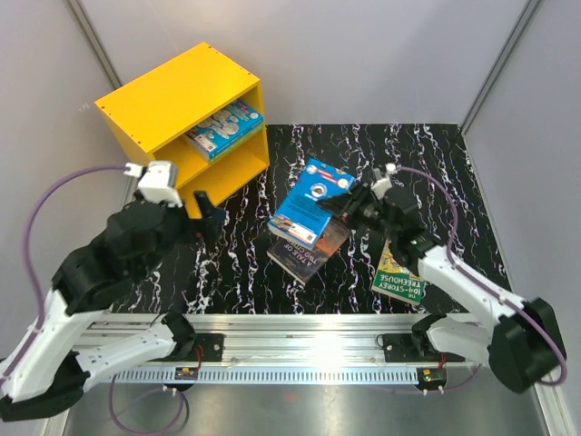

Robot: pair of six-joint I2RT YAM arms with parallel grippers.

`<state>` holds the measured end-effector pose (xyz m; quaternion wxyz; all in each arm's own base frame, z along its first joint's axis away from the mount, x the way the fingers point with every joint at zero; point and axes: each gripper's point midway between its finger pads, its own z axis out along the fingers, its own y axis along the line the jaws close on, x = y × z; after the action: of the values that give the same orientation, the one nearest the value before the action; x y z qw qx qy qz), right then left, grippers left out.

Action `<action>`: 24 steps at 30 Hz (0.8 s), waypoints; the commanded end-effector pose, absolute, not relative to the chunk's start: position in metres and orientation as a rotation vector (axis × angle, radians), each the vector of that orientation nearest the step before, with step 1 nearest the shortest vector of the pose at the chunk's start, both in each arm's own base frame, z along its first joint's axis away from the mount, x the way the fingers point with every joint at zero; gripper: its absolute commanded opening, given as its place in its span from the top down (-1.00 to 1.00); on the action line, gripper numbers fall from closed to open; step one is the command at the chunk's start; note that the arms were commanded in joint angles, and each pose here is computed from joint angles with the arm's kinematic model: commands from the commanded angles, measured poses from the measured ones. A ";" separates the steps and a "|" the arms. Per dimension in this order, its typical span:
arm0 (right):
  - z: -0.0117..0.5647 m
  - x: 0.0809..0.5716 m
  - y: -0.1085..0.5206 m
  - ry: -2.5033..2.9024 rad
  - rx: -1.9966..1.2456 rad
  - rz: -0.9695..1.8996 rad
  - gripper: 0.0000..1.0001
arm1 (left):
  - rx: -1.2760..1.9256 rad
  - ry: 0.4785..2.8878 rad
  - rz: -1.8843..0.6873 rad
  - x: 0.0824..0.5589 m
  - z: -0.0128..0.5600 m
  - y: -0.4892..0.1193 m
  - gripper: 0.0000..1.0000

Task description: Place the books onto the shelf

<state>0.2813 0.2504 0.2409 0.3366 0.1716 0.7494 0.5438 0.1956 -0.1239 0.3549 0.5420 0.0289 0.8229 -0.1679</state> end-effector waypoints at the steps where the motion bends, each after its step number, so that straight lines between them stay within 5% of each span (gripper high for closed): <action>1: 0.360 0.282 0.300 1.640 0.165 1.686 1.00 | 0.023 1.980 -0.113 0.184 0.341 -0.062 -0.97; 9: 0.411 0.324 0.355 1.552 0.110 1.893 1.00 | -0.033 1.990 -0.021 0.163 0.317 -0.023 -0.97; 24: 0.389 0.379 0.413 1.490 0.227 2.094 1.00 | -0.019 1.973 0.011 0.157 0.297 -0.011 -0.97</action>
<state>0.3840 0.4170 0.3270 0.2540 0.1039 0.6489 0.7097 0.1547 -0.0157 0.2888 0.5326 0.0014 0.8464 0.0016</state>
